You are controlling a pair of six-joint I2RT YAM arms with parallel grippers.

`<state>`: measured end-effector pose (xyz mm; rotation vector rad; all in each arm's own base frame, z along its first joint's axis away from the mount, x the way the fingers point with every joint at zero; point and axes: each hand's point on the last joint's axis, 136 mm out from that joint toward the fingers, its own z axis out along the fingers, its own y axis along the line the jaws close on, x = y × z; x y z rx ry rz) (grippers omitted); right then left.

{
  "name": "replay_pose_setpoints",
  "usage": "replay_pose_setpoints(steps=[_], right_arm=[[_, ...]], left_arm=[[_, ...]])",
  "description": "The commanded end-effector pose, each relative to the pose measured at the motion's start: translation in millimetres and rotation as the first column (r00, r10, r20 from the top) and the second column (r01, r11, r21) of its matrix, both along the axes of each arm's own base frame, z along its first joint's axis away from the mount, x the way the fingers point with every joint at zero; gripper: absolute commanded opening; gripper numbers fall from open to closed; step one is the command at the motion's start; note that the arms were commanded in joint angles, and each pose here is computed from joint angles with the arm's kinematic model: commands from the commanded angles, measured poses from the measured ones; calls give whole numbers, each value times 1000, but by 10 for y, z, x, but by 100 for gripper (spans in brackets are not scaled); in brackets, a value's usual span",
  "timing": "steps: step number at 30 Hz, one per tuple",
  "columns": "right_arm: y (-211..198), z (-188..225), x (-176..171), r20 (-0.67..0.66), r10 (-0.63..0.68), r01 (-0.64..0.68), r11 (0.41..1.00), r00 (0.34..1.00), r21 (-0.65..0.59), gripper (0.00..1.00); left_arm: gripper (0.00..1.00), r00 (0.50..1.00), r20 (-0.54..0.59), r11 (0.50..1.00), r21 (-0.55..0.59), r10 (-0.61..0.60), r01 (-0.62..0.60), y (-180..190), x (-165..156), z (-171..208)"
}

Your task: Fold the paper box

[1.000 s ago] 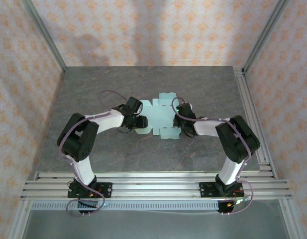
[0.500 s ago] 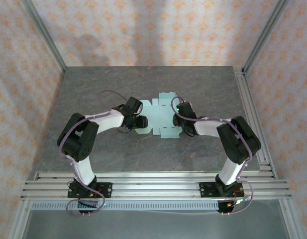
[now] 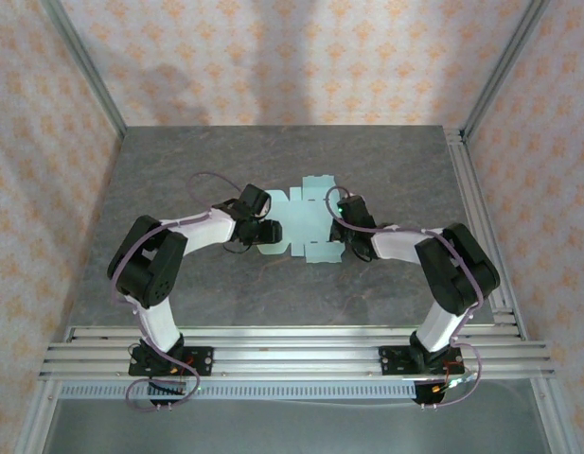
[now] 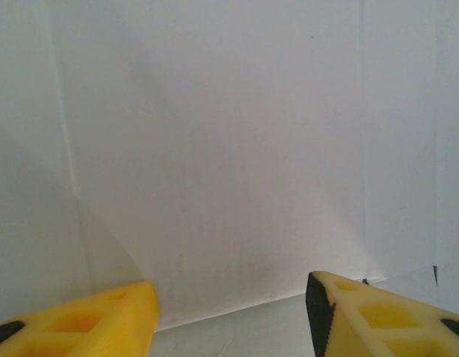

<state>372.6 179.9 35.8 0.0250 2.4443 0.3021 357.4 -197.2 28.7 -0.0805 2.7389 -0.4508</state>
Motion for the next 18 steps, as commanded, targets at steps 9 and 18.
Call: replay_pose_setpoints(steps=[9,18], right_arm=[[135,441,419,180,254,-207,947,950,-247,0],[280,646,669,287,356,-258,909,890,-327,0]], left_arm=[[80,988,155,999,-29,25,-21,19,183,857],[89,973,229,991,-135,35,-4,-161,897,1401]])
